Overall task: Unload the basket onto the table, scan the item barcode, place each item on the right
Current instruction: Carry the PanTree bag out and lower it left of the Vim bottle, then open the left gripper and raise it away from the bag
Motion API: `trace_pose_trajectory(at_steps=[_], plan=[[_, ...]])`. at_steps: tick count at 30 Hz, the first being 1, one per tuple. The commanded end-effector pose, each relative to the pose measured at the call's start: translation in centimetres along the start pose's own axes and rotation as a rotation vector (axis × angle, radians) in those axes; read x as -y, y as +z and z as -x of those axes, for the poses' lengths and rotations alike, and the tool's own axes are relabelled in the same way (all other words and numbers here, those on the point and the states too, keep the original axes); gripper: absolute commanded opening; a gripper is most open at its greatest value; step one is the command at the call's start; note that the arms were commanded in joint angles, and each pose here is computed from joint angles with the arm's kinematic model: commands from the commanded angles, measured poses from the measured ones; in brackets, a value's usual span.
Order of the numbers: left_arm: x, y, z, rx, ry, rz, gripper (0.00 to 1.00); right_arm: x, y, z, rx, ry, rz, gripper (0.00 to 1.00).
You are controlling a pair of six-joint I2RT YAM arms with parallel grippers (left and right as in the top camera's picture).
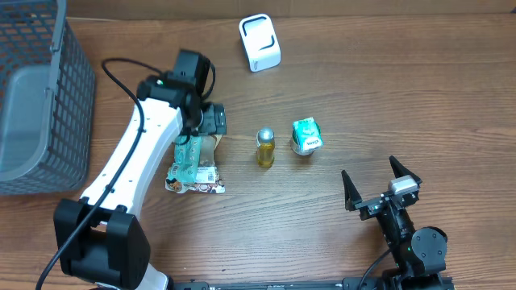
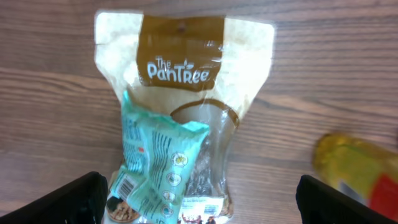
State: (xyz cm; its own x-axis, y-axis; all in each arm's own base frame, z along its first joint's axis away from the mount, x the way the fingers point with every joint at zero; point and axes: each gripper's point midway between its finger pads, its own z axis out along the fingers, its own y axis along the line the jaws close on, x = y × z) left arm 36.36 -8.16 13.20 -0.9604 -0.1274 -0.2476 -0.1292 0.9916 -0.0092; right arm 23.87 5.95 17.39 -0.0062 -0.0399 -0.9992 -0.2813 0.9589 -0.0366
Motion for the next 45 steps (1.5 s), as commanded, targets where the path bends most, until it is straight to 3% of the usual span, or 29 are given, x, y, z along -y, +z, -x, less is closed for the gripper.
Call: trace_pose_trajectory(at_steps=[1,8,23,35,45], plan=[[0.3,-4.4,3.3,0.096,0.0,-0.041,0.99,0.1,0.0,-0.2,0.0,-0.003,-0.01,1.0],[-1.2,-8.9,6.7,0.207,-0.059,-0.059,1.0,0.1,0.0,-0.2,0.0,-0.003,-0.01,1.0],[-7.0,-8.6,7.3,0.208,-0.161,0.069,1.0,0.1,0.0,-0.2,0.0,-0.003,-0.01,1.0],[-7.6,-8.6,7.5,0.213,-0.174,0.078,1.0,0.1,0.0,-0.2,0.0,-0.003,-0.01,1.0],[-9.9,-8.8,7.7,0.233,-0.224,0.169,1.0,0.1,0.0,-0.2,0.0,-0.003,-0.01,1.0]])
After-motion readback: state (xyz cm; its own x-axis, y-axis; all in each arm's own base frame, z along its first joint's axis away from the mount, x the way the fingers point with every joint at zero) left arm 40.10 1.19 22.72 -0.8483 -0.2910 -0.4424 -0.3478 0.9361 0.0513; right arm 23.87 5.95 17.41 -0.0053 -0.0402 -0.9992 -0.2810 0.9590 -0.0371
